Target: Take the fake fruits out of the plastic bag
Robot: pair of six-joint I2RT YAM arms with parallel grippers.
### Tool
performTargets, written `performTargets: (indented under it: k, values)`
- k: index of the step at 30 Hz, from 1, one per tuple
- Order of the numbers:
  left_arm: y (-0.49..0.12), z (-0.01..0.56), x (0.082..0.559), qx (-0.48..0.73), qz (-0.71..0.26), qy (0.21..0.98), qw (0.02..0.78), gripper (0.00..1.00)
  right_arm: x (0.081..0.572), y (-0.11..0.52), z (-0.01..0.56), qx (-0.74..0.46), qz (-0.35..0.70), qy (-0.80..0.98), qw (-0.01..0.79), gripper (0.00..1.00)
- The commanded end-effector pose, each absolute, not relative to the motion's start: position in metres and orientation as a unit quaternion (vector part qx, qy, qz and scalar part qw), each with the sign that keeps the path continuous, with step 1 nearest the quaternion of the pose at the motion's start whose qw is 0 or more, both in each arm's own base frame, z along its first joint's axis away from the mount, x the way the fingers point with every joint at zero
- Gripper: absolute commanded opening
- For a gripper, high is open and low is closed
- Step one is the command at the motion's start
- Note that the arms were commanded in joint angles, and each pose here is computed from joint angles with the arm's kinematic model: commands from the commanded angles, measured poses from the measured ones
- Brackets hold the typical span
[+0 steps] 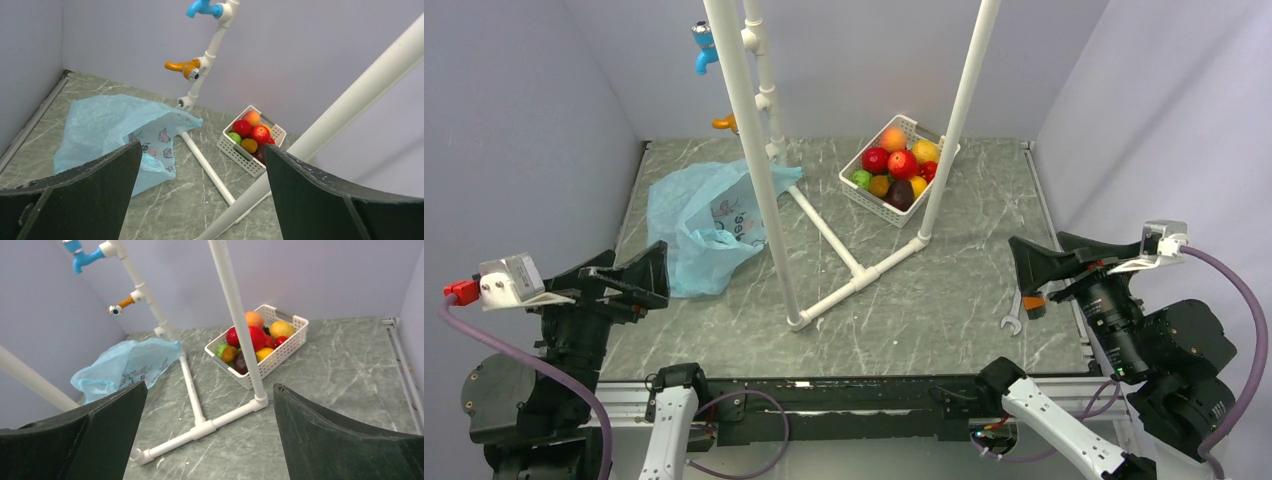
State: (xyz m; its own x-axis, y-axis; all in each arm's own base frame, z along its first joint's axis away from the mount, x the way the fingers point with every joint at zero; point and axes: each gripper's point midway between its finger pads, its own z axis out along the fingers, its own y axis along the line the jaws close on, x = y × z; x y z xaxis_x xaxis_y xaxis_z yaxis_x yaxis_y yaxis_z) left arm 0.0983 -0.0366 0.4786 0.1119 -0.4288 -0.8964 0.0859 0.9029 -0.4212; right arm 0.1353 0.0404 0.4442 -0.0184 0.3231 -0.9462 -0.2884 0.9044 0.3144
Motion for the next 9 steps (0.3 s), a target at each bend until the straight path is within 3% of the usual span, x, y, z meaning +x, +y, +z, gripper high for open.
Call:
performTargets:
  k: [1, 9]
  values:
    - [-0.027, 0.470, 0.110, -0.152, -0.156, 0.656, 0.722, 0.99, 0.133, 0.020, 0.445, 0.043, 0.189, 0.670, 0.716, 1.00]
    - [-0.028, 0.464, 0.113, -0.150, -0.155, 0.672, 0.709, 0.99, 0.134, 0.015, 0.435, 0.056, 0.182, 0.671, 0.717, 1.00]
